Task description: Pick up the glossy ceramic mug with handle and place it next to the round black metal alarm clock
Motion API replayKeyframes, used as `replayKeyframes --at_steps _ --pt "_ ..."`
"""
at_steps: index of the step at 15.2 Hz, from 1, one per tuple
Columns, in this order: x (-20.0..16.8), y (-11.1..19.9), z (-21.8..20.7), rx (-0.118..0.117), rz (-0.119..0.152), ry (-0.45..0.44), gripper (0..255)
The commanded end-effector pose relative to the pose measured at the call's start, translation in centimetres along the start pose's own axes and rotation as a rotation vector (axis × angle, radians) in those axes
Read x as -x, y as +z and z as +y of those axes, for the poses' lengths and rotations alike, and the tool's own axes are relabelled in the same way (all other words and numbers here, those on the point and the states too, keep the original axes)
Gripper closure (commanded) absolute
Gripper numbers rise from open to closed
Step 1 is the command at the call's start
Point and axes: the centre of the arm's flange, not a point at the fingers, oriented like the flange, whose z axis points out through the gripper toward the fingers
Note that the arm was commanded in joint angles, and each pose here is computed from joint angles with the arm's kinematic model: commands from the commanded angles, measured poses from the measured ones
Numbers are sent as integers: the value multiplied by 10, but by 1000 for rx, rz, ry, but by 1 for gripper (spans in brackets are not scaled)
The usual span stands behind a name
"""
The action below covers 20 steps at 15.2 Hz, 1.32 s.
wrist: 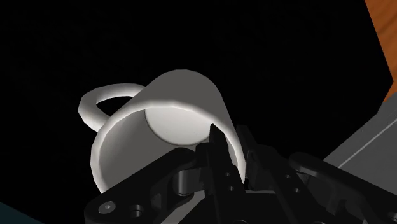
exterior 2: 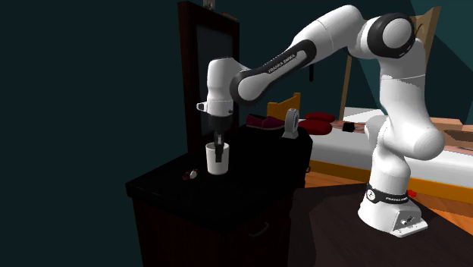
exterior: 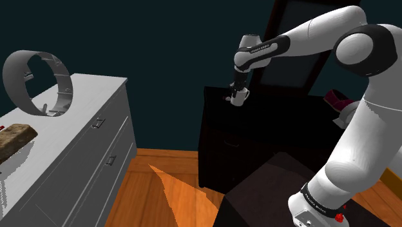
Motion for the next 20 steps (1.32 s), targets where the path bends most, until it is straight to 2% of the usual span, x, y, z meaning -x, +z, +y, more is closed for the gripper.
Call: replayKeyframes --at_steps 1,20 --pt "0 -12 0 0 0 0 255" --pt "-5 -112 6 0 0 0 255"
